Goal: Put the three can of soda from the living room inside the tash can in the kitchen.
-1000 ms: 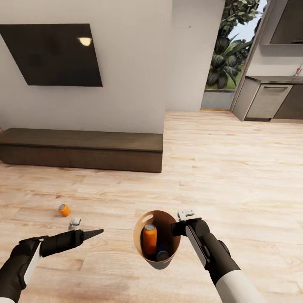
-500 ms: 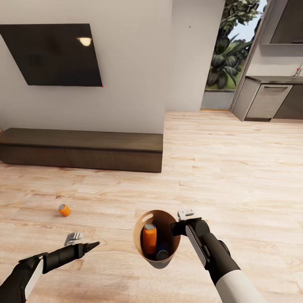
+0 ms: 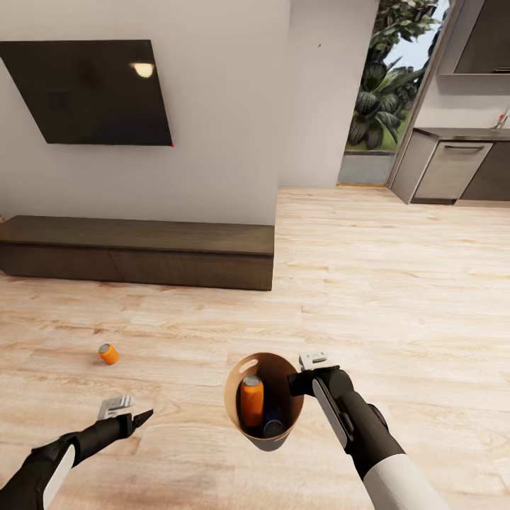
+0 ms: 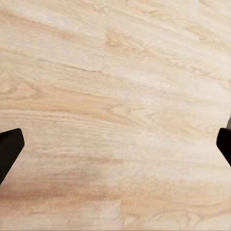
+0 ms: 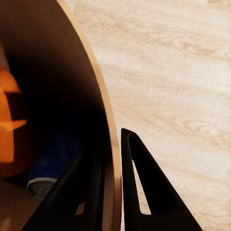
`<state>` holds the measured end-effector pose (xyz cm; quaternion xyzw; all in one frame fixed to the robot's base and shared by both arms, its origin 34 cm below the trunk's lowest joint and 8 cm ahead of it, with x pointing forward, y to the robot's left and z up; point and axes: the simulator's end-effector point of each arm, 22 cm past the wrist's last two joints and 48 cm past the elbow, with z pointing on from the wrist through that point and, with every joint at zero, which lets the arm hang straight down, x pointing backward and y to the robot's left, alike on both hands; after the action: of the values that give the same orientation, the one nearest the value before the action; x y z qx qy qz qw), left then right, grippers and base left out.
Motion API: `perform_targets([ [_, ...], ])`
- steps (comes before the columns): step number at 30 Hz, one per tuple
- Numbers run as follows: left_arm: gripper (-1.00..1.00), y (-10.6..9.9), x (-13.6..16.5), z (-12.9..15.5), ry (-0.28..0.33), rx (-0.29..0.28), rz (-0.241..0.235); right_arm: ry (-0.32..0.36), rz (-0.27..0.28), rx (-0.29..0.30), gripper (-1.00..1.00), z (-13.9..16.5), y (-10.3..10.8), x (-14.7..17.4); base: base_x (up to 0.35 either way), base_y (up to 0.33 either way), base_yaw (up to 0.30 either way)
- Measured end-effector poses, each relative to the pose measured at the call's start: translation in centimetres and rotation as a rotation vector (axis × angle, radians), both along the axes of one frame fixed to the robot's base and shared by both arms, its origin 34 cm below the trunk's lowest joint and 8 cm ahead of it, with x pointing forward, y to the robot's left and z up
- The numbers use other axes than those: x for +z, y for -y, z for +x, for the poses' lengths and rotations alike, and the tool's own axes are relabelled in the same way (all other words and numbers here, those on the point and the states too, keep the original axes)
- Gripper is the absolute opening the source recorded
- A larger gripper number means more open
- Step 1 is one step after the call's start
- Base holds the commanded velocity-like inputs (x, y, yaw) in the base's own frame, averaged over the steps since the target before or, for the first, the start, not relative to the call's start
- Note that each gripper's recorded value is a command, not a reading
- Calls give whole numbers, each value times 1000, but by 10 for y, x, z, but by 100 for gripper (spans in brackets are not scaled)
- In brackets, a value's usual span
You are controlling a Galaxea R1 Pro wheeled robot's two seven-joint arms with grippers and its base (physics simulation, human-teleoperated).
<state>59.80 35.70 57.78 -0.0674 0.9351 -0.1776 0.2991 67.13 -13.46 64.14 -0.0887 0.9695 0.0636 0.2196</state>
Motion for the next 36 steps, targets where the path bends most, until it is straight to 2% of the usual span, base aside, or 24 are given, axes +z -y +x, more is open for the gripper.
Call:
perform_targets([
  [36, 100, 1, 1, 1, 12, 6, 8, 38, 10, 4, -100, 8, -4, 16, 0, 0, 0],
])
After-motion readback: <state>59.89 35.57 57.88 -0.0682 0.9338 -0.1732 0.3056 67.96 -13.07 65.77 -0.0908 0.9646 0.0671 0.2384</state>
